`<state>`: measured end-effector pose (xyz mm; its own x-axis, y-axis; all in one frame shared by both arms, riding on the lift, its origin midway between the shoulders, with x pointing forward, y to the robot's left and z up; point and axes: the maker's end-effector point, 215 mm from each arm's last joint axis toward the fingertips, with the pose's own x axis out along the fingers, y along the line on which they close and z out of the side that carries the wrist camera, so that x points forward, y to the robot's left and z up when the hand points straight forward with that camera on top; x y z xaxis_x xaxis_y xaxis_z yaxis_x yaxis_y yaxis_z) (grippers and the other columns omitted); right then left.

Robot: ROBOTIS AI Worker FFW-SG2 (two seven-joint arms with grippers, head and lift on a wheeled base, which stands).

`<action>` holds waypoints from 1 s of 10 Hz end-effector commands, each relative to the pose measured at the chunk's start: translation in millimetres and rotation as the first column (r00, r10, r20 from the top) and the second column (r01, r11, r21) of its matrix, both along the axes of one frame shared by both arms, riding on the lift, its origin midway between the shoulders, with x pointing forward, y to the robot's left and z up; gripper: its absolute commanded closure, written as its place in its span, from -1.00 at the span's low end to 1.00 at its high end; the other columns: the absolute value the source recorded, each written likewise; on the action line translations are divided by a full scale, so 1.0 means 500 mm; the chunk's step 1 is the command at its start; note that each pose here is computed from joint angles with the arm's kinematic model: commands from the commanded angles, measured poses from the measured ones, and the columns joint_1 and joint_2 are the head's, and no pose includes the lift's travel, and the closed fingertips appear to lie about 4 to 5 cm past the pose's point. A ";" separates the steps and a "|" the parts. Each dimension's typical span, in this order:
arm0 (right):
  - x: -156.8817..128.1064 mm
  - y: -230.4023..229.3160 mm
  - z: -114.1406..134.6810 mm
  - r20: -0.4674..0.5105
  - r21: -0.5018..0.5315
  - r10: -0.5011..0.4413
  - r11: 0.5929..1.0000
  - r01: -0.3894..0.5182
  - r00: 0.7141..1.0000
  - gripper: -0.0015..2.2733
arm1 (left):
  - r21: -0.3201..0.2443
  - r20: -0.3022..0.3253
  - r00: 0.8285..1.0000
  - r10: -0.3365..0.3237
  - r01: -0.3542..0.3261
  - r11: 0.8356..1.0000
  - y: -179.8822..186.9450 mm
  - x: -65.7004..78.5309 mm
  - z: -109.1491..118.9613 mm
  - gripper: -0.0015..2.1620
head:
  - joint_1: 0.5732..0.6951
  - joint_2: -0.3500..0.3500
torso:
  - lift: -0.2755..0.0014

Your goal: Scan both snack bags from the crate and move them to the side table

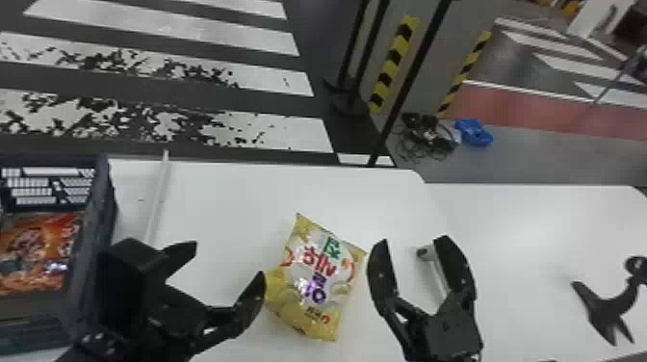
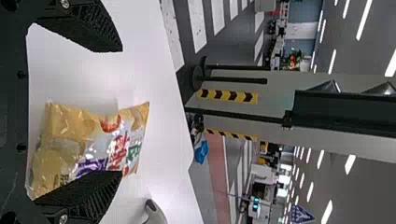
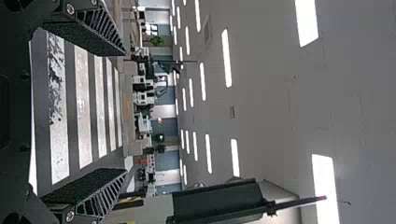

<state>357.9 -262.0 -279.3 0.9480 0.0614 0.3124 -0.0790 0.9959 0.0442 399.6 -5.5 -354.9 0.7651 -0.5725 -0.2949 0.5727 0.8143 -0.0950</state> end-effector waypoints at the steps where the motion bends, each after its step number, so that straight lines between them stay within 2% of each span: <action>1: 0.007 0.045 -0.032 -0.049 -0.040 0.082 0.996 -0.084 0.995 -0.91 | -0.006 0.012 0.997 0.082 -0.082 0.997 0.097 0.005 0.004 -0.97 | 1.00 -1.00 | 0.30; 2: 0.025 0.067 -0.070 -0.118 -0.058 0.130 0.989 -0.138 0.984 -0.91 | 0.010 0.016 0.991 0.134 -0.134 0.991 0.167 0.009 0.006 -0.97 | 1.00 -0.92 | 0.30; 3: 0.041 0.068 -0.093 -0.161 -0.059 0.142 0.986 -0.153 0.977 -0.90 | 0.016 0.023 0.982 0.186 -0.186 0.982 0.238 0.012 0.017 -0.97 | 1.00 -0.80 | 0.30; 5: 0.060 0.078 -0.146 -0.252 -0.069 0.165 0.980 -0.188 0.954 -0.90 | 0.022 0.059 0.948 0.313 -0.314 0.949 0.402 0.021 0.035 -0.97 | 1.00 -0.45 | 0.30; 6: 0.060 0.090 -0.187 -0.318 -0.086 0.184 0.971 -0.221 0.930 -0.90 | 0.014 0.073 0.929 0.363 -0.365 0.931 0.467 0.021 0.043 -0.97 | 1.00 -0.25 | 0.30; 7: 0.054 0.111 -0.231 -0.384 -0.131 0.195 0.956 -0.263 0.902 -0.90 | 0.009 0.080 0.914 0.397 -0.399 0.917 0.511 0.019 0.049 -0.97 | 1.00 -0.15 | 0.30; 8: 0.046 0.129 -0.262 -0.430 -0.166 0.198 0.942 -0.293 0.881 -0.90 | 0.002 0.090 0.908 0.410 -0.412 0.911 0.529 0.018 0.058 -0.97 | 1.00 0.03 | 0.30; 9: 0.033 0.151 -0.315 -0.515 -0.210 0.183 0.920 -0.330 0.838 -0.90 | 0.002 0.090 0.905 0.416 -0.418 0.909 0.538 0.019 0.056 -0.97 | 1.00 0.17 | 0.30; 10: 0.024 0.168 -0.357 -0.572 -0.266 0.140 0.900 -0.344 0.808 -0.92 | -0.005 0.083 0.906 0.415 -0.416 0.909 0.540 0.018 0.051 -0.97 | 1.00 0.26 | 0.30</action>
<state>374.3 -185.4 -443.2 0.9109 0.3182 -0.2625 -0.3650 0.9182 -0.1536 408.7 262.8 -328.1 0.9543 -0.1947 -0.2268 0.1890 0.9809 -0.0466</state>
